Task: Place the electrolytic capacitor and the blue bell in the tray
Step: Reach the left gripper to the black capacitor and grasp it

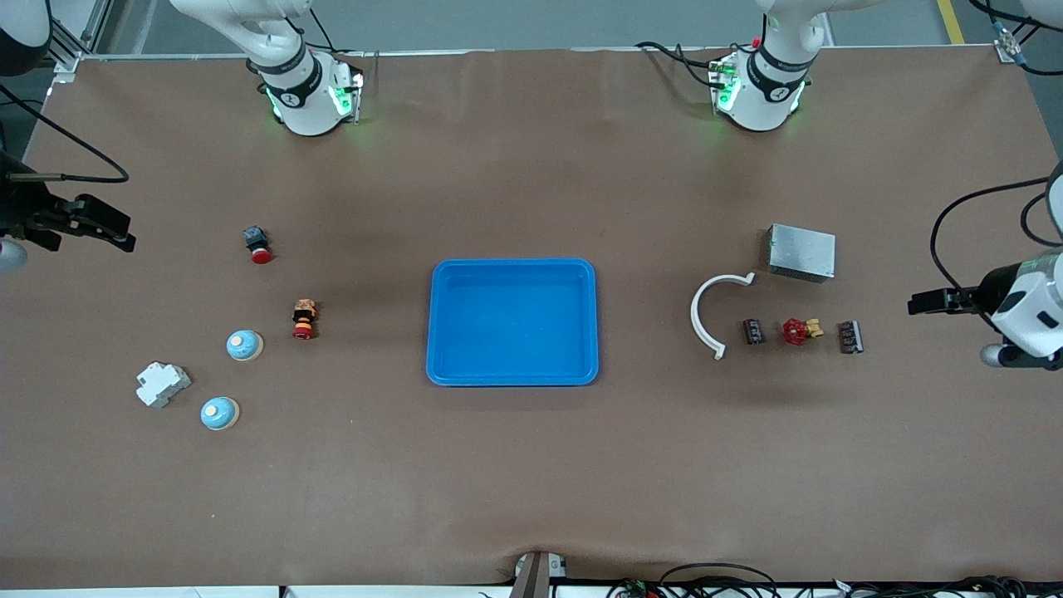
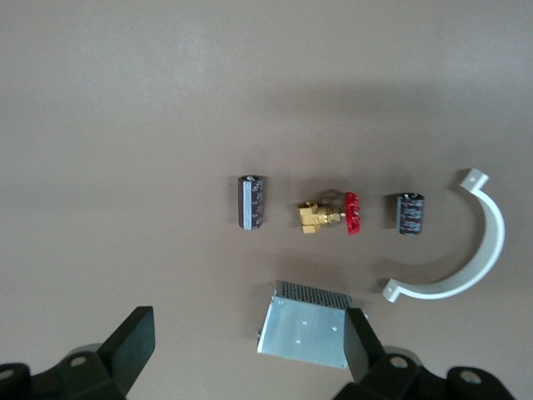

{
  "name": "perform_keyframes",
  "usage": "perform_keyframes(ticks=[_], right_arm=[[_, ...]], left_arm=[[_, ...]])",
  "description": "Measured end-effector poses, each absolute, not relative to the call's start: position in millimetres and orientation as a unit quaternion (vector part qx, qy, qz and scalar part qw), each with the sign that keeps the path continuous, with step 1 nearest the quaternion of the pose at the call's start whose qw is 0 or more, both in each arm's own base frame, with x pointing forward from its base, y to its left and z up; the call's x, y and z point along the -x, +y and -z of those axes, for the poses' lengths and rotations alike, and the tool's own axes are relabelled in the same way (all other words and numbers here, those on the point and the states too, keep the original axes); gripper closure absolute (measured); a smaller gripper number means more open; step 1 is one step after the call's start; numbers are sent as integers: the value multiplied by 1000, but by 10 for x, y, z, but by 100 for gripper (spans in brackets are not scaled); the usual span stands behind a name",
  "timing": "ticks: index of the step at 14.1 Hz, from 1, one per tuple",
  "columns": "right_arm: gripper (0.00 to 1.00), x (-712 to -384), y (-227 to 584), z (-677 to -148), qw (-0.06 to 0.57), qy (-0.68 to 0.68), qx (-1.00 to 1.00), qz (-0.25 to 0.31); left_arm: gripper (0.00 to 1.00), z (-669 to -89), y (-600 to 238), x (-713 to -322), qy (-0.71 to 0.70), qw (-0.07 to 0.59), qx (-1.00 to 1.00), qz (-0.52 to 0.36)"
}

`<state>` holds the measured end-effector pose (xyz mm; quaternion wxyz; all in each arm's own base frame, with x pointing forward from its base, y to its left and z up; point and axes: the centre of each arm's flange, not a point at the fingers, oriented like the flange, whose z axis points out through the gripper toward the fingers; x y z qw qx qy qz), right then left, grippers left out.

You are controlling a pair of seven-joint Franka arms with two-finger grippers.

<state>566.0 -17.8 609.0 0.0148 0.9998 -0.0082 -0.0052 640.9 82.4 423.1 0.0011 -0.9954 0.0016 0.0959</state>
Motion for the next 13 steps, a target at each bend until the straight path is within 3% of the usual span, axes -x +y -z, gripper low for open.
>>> perform_keyframes(ticks=[6,13], right_arm=[[0,-5662,-185,-6082,15,-9,-1000,5],[0,-5678,-181,-6095,14,-9,-1000,-3]], left_arm=[[0,-3297,901,-6456,-1,5,997,-76],[0,-2683,1152,-6404,-21,3,996,-88]])
